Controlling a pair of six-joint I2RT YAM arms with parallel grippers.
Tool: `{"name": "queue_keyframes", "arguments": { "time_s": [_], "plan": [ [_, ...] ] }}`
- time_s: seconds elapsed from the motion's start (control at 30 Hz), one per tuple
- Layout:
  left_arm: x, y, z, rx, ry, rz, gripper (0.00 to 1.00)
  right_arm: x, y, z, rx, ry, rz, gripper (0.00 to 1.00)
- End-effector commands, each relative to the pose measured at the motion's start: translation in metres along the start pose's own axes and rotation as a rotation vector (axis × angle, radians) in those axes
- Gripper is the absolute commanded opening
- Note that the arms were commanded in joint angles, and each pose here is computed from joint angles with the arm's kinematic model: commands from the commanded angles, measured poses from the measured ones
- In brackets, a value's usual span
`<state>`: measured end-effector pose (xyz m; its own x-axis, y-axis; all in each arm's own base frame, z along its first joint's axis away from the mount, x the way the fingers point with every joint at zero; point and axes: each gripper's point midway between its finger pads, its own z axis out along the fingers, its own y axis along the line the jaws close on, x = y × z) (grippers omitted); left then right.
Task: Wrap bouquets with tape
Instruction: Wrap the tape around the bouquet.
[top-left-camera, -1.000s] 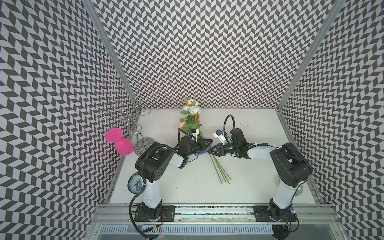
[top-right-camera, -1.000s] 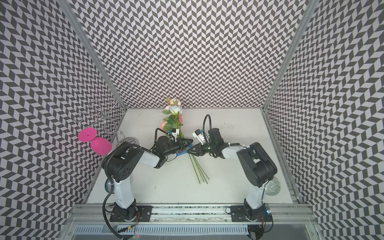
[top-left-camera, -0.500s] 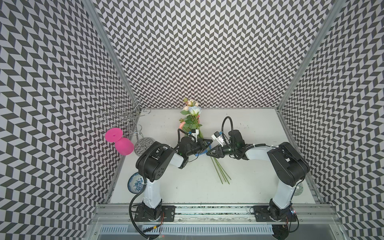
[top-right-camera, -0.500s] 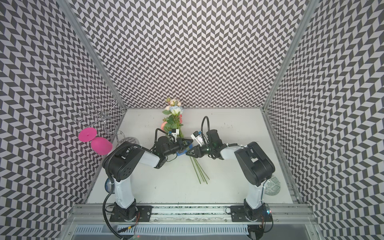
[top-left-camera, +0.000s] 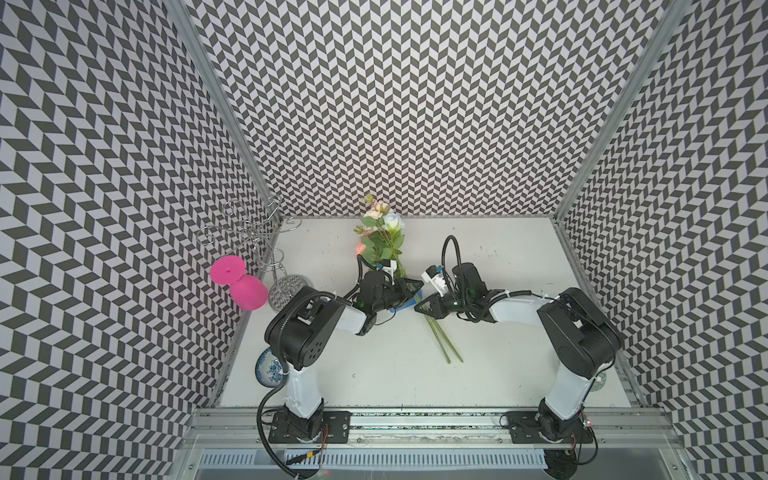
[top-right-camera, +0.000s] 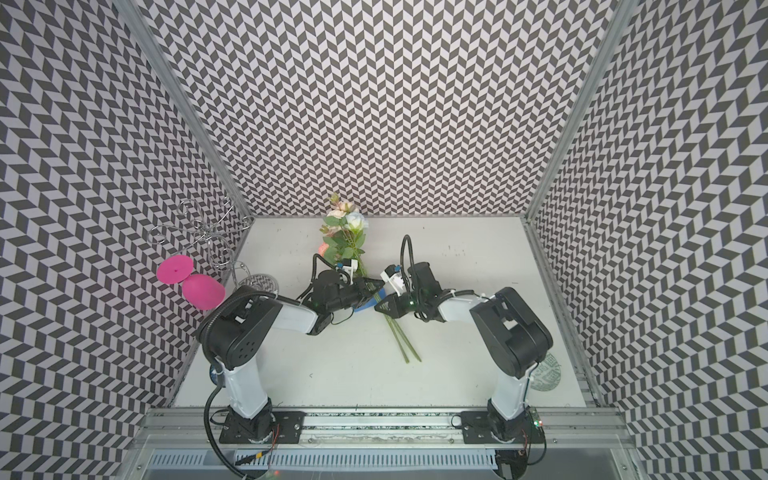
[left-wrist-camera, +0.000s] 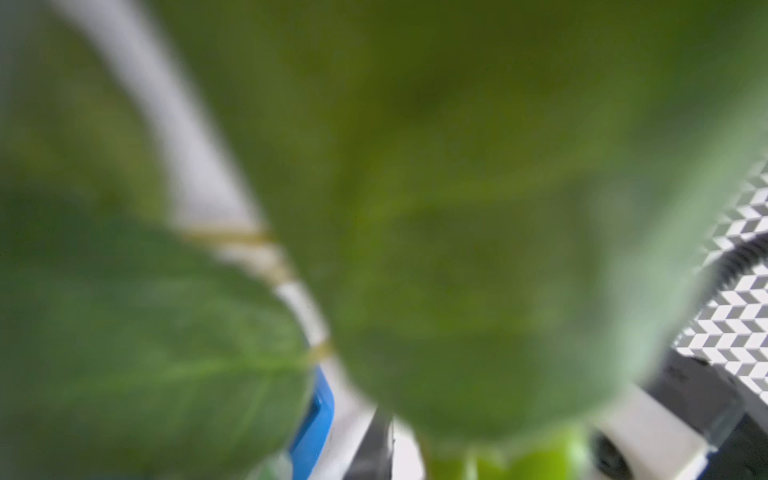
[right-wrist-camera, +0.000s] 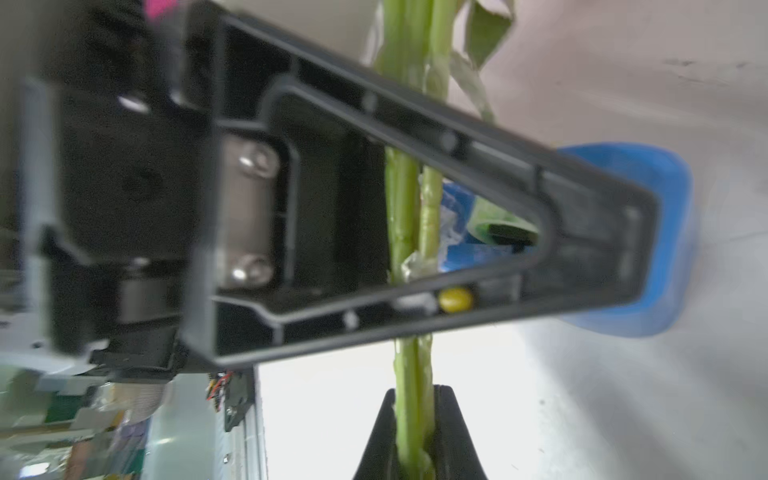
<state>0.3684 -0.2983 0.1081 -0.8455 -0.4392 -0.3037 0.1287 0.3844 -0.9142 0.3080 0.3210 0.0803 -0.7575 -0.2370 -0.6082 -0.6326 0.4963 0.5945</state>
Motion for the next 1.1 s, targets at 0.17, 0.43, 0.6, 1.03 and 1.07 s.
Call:
{"name": "queue_keyframes", "arguments": {
  "time_s": [0.17, 0.43, 0.6, 1.03, 1.07],
  "plan": [
    [-0.016, -0.002, 0.000, -0.172, 0.006, 0.079, 0.53, -0.034, 0.006, -0.001, 0.376, -0.042, -0.226, 0.00],
    [-0.007, 0.009, 0.007, -0.199, 0.053, 0.057, 0.34, -0.030, 0.018, 0.018, 0.515, 0.002, -0.312, 0.00],
    [-0.003, 0.012, 0.006, -0.181, 0.068, 0.035, 0.09, -0.026, 0.025, 0.027, 0.434, 0.000, -0.283, 0.07],
    [-0.010, -0.026, -0.016, 0.075, 0.002, 0.023, 0.00, -0.023, 0.043, -0.007, -0.174, -0.065, -0.017, 0.48],
    [-0.011, -0.030, -0.018, 0.104, -0.004, 0.016, 0.00, -0.019, 0.041, -0.007, -0.189, -0.058, -0.005, 0.48]
  ]
}}
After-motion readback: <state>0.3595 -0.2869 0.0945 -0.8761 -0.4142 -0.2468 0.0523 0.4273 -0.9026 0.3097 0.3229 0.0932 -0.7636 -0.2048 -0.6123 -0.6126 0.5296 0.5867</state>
